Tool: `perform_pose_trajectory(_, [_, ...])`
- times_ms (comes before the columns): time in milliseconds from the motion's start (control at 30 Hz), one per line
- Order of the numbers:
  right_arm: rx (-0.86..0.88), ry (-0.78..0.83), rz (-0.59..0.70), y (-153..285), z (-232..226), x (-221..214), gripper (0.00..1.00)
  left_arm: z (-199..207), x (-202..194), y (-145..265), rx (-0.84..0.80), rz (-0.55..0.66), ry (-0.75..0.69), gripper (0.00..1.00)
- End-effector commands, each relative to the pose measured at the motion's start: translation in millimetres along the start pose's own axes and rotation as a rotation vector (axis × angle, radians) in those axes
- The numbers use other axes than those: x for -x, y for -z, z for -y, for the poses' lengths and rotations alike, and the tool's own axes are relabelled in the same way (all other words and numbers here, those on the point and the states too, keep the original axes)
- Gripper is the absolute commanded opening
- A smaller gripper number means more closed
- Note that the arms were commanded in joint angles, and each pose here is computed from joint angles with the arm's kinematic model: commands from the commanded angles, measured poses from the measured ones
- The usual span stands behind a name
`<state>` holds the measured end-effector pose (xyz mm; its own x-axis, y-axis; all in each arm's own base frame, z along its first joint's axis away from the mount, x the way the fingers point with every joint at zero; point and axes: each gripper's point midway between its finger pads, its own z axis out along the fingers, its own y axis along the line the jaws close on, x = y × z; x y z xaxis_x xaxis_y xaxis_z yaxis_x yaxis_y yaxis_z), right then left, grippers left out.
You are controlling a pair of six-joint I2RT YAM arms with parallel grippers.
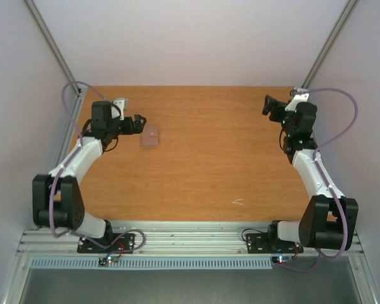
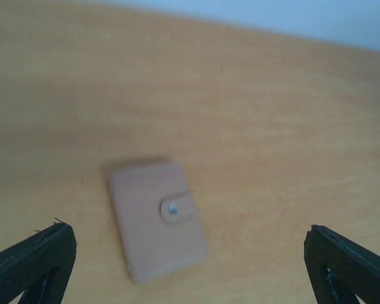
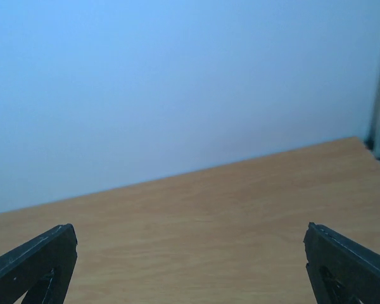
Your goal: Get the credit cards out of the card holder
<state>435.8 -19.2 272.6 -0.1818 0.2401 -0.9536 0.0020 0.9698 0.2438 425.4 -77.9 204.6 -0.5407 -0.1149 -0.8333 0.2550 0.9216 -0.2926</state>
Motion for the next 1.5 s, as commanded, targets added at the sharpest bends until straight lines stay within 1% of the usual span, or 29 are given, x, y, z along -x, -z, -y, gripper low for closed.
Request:
perform_pose_trajectory(0, [0.11, -0.156, -0.29, -4.6, -32.2, -35.5, 0.98, -17.5, -95.9, -11.1, 0.056, -0.505, 0.397, 0.99])
perform_pose_trajectory(33, [0.149, -0.149, -0.307, -4.6, -44.4, -33.8, 0.98, -26.2, -87.5, -14.8, 0.059, -0.519, 0.45, 0.99])
perform_pose_trajectory(67, [0.179, -0.137, -0.32, -4.4, -54.6, -33.5, 0.98, -29.7, -88.4, -17.8, 0.058, -0.562, 0.507, 0.99])
perform_pose_trajectory(133, [0.228, -0.097, -0.333, -1.7, -71.5, -33.7, 0.99, -24.7, -95.7, -26.4, 0.039, -0.671, 0.558, 0.99])
perform_pose_trajectory(167, [0.234, -0.082, -0.332, -0.1, -73.3, -32.6, 0.99, -24.6, -101.1, -30.4, 0.053, -0.724, 0.56, 0.96])
perform_pose_trajectory(200, [0.259, -0.069, -0.343, 2.2, -84.4, -35.9, 0.99, -29.1, -115.1, -36.5, 0.081, -0.789, 0.574, 0.93])
perform_pose_trajectory(233, [0.269, -0.065, -0.346, 4.5, -87.7, -36.3, 0.98, -33.6, -123.0, -40.3, 0.103, -0.823, 0.582, 0.89])
perform_pose_trajectory(300, [0.281, -0.06, -0.36, 8.7, -90.5, -37.3, 0.99, -43.0, -132.3, -49.5, 0.143, -0.845, 0.599, 0.83])
perform_pose_trajectory(433, [0.291, -0.04, -0.361, 12.8, -92.2, -35.9, 0.98, -56.1, -129.4, -70.2, 0.179, -0.806, 0.588, 0.8])
perform_pose_trajectory(500, [0.291, -0.029, -0.363, 11.0, -92.0, -35.4, 0.99, -47.9, -134.7, -78.1, 0.188, -0.823, 0.55, 0.79])
perform_pose_trajectory(567, [0.293, -0.029, -0.373, 6.1, -92.6, -35.3, 0.99, -48.7, -146.0, -79.7, 0.208, -0.847, 0.547, 0.77])
perform_pose_trajectory(667, [0.309, -0.039, -0.393, -2.4, -96.2, -34.9, 0.98, -49.3, -154.4, -84.7, 0.206, -0.866, 0.561, 0.7])
perform_pose_trajectory(767, [0.314, -0.054, -0.42, -10.4, -98.1, -35.7, 0.99, -45.2, -153.7, -91.3, 0.17, -0.868, 0.561, 0.63])
perform_pose_trajectory(833, [0.322, -0.065, -0.437, -12.9, -99.6, -37.7, 0.99, -43.8, -157.4, -95.2, 0.153, -0.878, 0.562, 0.55])
perform_pose_trajectory(900, [0.333, -0.076, -0.446, -13.8, -102.0, -38.4, 0.99, -43.5, -162.8, -97.6, 0.142, -0.889, 0.572, 0.44])
perform_pose_trajectory(967, [0.333, -0.081, -0.454, -13.9, -101.6, -39.7, 0.98, -42.9, -166.0, -101.9, 0.129, -0.891, 0.577, 0.28])
perform_pose_trajectory(1000, [0.334, -0.082, -0.462, -13.7, -102.1, -41.2, 0.98, -41.9, -167.5, -104.3, 0.117, -0.892, 0.583, 0.18])
perform_pose_trajectory(1033, [0.334, -0.083, -0.469, -13.2, -102.2, -42.3, 0.98, -39.1, -166.5, -107.4, 0.094, -0.888, 0.592, 0.06])
perform_pose_trajectory(1067, [0.335, -0.085, -0.477, -12.7, -102.4, -43.4, 0.98, -37.5, -164.1, -110.1, 0.077, -0.881, 0.596, 0.01])
perform_pose_trajectory(1200, [0.371, -0.103, -0.5, -10.2, -110.1, -43.7, 0.98, -29.5, -137.9, -110.5, 0.033, -0.811, 0.58, 0.0])
perform_pose_trajectory(1300, [0.44, -0.092, -0.509, -7.0, -132.3, -37.4, 0.98, -13.8, -98.0, -94.9, -0.019, -0.723, 0.521, 0.0])
perform_pose_trajectory(1400, [0.536, -0.036, -0.539, 1.8, -170.2, -33.2, 0.98, 5.9, -54.8, -65.0, -0.061, -0.621, 0.366, 0.0])
perform_pose_trajectory(1467, [0.652, -0.02, -0.561, 16.2, -203.9, -26.3, 0.98, 18.8, -25.2, -41.1, -0.086, -0.521, 0.248, 0.0])
